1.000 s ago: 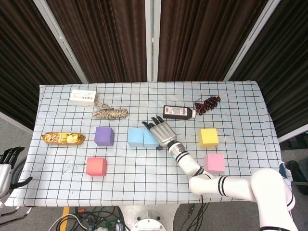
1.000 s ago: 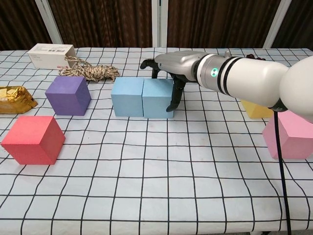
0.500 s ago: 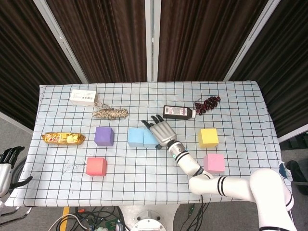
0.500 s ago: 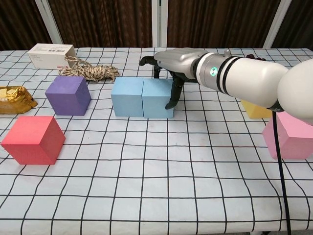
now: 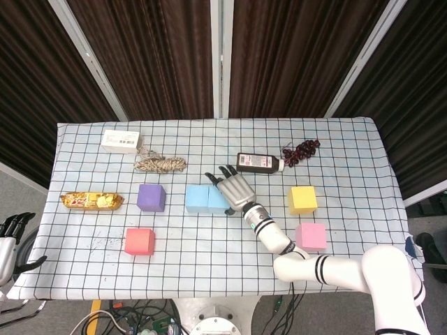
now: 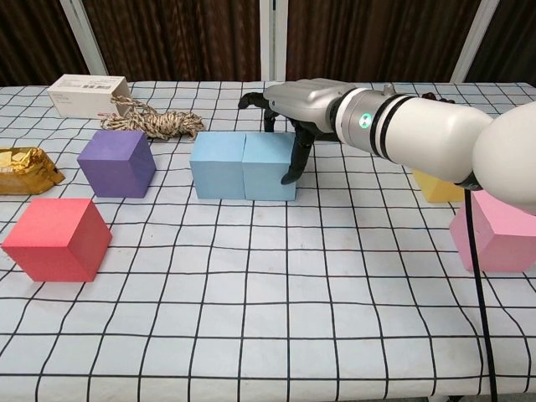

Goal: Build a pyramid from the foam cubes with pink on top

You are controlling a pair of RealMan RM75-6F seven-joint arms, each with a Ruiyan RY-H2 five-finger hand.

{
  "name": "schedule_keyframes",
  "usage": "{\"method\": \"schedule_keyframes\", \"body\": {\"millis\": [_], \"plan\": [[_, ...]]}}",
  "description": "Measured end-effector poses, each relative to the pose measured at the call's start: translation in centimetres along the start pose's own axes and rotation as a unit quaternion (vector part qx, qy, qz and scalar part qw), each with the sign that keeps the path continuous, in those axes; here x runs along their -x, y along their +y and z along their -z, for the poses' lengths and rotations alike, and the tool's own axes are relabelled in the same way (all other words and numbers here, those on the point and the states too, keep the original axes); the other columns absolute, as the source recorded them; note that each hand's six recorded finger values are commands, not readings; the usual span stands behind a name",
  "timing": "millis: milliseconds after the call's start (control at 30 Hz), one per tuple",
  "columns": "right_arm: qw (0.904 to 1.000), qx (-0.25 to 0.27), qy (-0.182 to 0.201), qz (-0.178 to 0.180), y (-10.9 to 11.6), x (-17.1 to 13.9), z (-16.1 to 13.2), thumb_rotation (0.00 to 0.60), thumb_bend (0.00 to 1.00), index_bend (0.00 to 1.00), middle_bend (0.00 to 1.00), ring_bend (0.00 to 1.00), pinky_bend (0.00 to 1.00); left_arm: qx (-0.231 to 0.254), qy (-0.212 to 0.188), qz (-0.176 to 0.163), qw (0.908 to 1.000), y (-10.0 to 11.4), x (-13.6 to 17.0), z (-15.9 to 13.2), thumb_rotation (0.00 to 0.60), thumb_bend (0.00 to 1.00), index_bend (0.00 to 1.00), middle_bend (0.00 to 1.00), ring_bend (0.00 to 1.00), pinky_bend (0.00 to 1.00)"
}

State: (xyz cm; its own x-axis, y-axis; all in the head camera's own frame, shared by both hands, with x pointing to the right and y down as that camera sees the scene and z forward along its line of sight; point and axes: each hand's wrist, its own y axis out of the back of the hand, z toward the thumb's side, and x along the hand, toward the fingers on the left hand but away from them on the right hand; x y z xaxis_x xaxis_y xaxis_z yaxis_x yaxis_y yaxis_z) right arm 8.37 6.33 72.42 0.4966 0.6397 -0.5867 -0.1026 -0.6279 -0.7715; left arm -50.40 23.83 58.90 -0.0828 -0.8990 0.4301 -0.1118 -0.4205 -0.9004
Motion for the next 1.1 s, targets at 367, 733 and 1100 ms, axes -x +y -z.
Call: {"method": "schedule_keyframes", "body": {"millis": [367, 733, 1100], "plan": [[1.0000, 0.000, 0.003, -0.004, 0.05, 0.05, 0.33, 0.600, 0.06, 0.00, 0.37, 0.01, 0.03, -0.001, 0.000, 0.000, 1.0000, -0.01, -0.05, 0.03, 0.600, 0.00, 0.13, 0.13, 0.11, 0.19], [1.0000, 0.002, 0.005, -0.005, -0.05, 0.38, 0.16, 0.600, 0.06, 0.00, 0.36, 0.01, 0.03, -0.001, 0.002, 0.001, 1.0000, -0.11, 0.03, 0.17, 0.600, 0.00, 0.13, 0.13, 0.11, 0.19], [0.9999, 0.008, 0.007, -0.008, -0.17, 0.54, 0.01, 0.600, 0.06, 0.00, 0.36, 0.01, 0.03, -0.001, 0.003, 0.002, 1.0000, -0.14, 0.04, 0.28, 0.600, 0.00, 0.13, 0.13, 0.11, 0.19]]}}
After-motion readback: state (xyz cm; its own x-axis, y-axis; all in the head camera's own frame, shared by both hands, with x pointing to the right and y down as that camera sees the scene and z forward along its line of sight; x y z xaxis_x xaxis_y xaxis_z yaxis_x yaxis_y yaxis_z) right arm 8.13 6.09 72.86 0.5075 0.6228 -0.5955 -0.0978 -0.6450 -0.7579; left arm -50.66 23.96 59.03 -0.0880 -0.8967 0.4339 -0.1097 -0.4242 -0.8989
